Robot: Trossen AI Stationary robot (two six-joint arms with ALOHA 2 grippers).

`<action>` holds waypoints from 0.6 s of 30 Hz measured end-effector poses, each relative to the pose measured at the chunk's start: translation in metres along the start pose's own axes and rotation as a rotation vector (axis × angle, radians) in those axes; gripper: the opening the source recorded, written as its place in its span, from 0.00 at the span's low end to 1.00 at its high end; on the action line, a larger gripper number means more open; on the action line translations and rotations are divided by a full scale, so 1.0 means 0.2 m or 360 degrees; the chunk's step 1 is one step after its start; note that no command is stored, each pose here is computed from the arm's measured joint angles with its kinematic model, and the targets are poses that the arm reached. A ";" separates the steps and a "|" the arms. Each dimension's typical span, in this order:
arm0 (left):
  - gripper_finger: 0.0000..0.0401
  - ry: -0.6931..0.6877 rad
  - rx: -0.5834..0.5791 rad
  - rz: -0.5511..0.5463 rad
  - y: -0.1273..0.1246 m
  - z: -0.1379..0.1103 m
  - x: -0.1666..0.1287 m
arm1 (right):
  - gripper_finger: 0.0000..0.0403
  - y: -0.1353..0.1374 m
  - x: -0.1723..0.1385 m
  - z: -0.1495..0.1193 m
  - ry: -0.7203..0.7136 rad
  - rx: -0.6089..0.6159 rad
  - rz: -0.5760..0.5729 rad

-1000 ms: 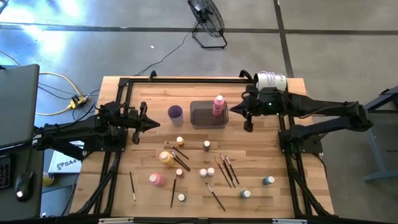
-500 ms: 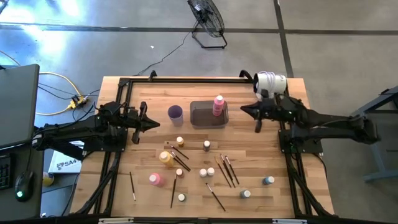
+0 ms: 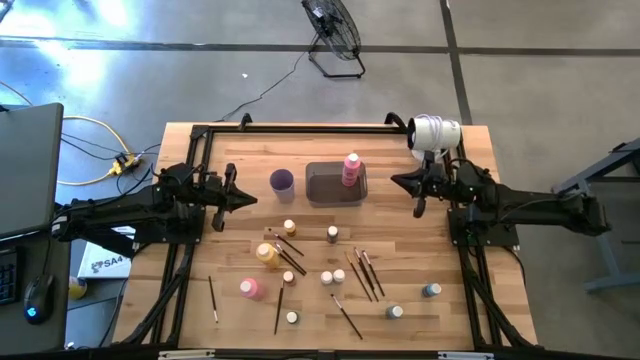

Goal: Pick & Place Paint Supplies
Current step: Put the big yellow paint bottle into the gray bin

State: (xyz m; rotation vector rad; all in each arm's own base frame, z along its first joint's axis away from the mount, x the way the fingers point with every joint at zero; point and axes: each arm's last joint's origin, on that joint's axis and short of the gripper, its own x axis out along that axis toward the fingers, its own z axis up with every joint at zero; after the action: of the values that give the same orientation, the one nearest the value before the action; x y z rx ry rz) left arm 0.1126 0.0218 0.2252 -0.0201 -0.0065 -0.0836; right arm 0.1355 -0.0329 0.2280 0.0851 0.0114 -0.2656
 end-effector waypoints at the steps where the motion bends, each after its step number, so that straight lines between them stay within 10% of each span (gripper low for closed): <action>1: 0.00 0.0000 -0.0002 0.0000 0.00 0.00 0.00 | 0.01 0.00 0.00 0.00 -0.0017 0.0001 -0.0006; 18: 0.00 0.0000 -0.0013 0.0000 0.00 0.00 0.00 | 0.01 0.00 0.00 0.01 -0.0031 0.0016 -0.0016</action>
State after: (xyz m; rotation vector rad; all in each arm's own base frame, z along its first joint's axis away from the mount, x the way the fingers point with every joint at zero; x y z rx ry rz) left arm 0.1126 0.0217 0.2252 -0.0281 -0.0064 -0.0839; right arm 0.1355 -0.0332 0.2298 0.0926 -0.0087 -0.2765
